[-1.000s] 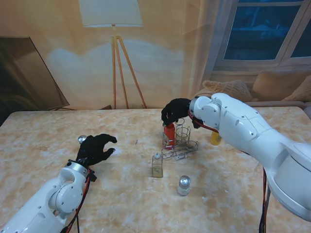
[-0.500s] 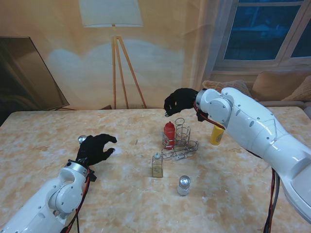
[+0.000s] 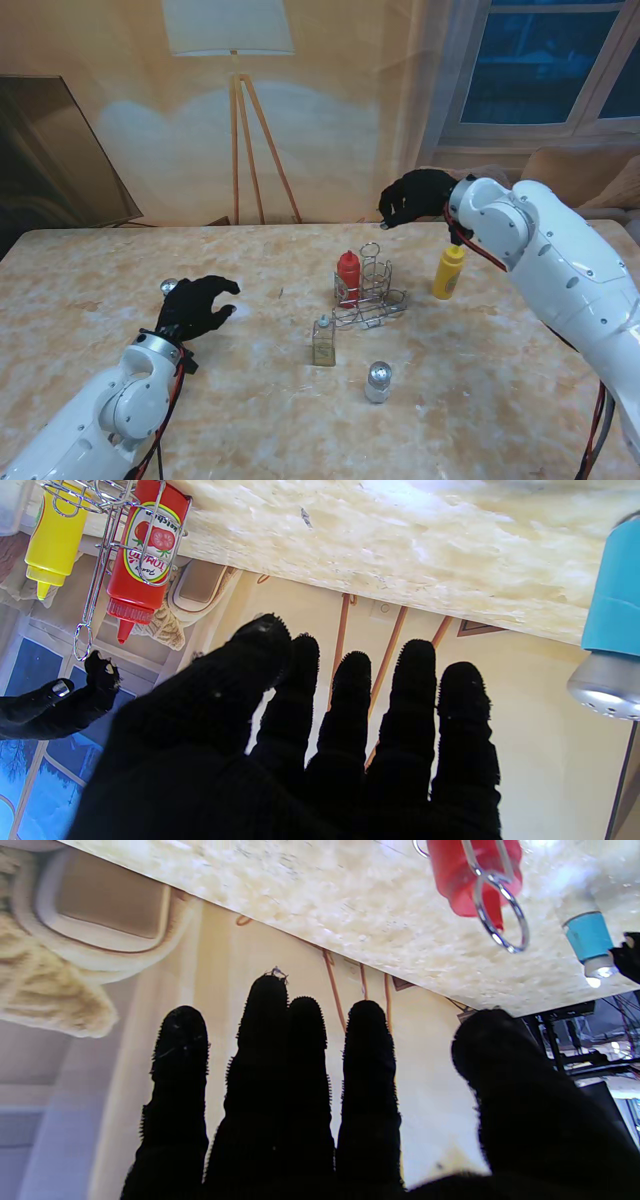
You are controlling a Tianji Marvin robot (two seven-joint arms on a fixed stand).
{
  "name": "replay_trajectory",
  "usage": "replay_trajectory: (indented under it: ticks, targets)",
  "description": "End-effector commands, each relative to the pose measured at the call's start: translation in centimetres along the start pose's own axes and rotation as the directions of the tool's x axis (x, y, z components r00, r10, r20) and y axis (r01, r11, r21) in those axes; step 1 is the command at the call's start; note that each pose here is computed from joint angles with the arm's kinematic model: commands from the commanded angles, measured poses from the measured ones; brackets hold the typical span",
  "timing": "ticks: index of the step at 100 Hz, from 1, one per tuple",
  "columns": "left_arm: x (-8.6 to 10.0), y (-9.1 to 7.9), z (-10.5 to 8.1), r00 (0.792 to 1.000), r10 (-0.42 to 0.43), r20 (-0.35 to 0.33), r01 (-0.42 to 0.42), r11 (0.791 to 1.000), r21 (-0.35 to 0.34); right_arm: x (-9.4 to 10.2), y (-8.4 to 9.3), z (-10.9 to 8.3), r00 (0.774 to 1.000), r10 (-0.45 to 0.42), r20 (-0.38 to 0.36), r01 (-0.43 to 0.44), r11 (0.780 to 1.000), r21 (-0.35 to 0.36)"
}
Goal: Place the seasoning bottles into the rack
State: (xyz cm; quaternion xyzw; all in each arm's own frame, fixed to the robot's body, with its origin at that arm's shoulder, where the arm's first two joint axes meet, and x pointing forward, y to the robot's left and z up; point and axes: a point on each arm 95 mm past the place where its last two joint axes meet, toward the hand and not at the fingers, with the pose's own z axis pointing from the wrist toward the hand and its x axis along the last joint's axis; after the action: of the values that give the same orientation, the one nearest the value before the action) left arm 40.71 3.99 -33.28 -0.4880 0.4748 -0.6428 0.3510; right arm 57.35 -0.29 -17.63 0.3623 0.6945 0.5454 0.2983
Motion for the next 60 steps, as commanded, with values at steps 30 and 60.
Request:
replay_trajectory:
  ticks: [30,60]
  targets:
    - [0.2,0.3,-0.1,1.000,-0.001,-0.001,0.001,1.000,-0.019,-2.4,-3.3,-4.0,0.997,-0.065,0.040,0.059,0.989,0.139]
    - [0.2,0.4,-0.1,1.000,-0.001,-0.002,0.001,1.000,-0.023,-3.6,-5.4,-5.8,0.992,-0.114,0.059,0.098,0.970,0.223]
